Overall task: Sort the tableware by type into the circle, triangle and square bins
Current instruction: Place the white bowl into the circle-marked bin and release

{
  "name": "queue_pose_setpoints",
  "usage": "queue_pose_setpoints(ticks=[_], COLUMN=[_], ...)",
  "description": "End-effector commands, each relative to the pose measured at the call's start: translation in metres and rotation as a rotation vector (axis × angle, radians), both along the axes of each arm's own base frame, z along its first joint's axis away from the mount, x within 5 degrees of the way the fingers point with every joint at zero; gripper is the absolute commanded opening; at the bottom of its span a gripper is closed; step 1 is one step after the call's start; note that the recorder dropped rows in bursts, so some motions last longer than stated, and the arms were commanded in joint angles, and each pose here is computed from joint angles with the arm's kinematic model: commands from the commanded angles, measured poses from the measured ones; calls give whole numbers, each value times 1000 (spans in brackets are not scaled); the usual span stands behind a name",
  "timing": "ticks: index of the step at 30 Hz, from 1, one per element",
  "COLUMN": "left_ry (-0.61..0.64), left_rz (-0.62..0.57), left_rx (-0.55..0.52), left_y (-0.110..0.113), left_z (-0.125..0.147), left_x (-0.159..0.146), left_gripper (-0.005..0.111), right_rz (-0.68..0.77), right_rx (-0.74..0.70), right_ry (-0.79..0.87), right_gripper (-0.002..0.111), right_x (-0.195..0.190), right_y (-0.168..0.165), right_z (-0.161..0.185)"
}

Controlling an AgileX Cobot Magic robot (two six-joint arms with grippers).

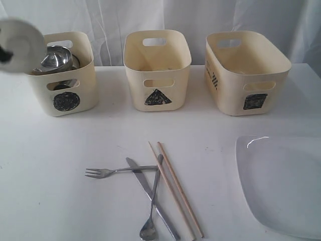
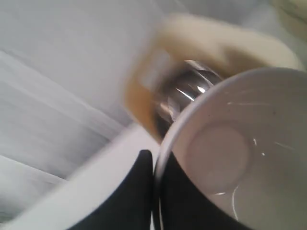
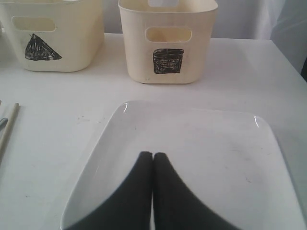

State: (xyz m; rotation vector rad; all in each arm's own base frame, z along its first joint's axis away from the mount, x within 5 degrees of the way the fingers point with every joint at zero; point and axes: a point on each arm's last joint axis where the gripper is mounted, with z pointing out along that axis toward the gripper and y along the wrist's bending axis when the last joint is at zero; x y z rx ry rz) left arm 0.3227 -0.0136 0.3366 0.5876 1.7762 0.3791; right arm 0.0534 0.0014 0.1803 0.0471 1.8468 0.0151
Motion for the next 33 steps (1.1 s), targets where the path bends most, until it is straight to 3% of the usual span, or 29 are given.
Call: queue_pose_setpoints(ticks=[1, 2, 4, 9, 15, 20, 24, 26, 30, 33], left_ry=[-509, -528, -496, -403, -202, -56, -47, -45, -17, 88], left_rz=[206, 189, 140, -16, 22, 58, 68, 79, 101, 135], left_rx=[-425, -489, -493, -234, -224, -268, -301, -341, -377, -363], left_y=[16, 15, 9, -8, -10, -11, -11, -11, -10, -7], left_z=[51, 53, 47, 6, -57, -79, -80, -73, -45, -16], left_x=[18, 25, 43, 108, 178, 194, 194, 192, 178, 155], left_gripper=[0, 0, 0, 0, 1, 25, 52, 59, 64, 60], right_rz=[-3, -3, -3, -3, -3, -3, -3, -3, -3, -3], right_rx=[-7, -7, -7, -5, -5, -5, -5, -5, -5, -5], right_ry=[-18, -18, -18, -18, -18, -18, -18, -18, -18, -18], right_gripper=[0, 0, 0, 0, 0, 0, 0, 0, 0, 0], right_x=[0, 0, 0, 0, 0, 0, 0, 0, 0, 0], right_y=[0, 0, 0, 0, 0, 0, 0, 0, 0, 0], right_z=[2, 2, 2, 2, 2, 2, 2, 2, 2, 2])
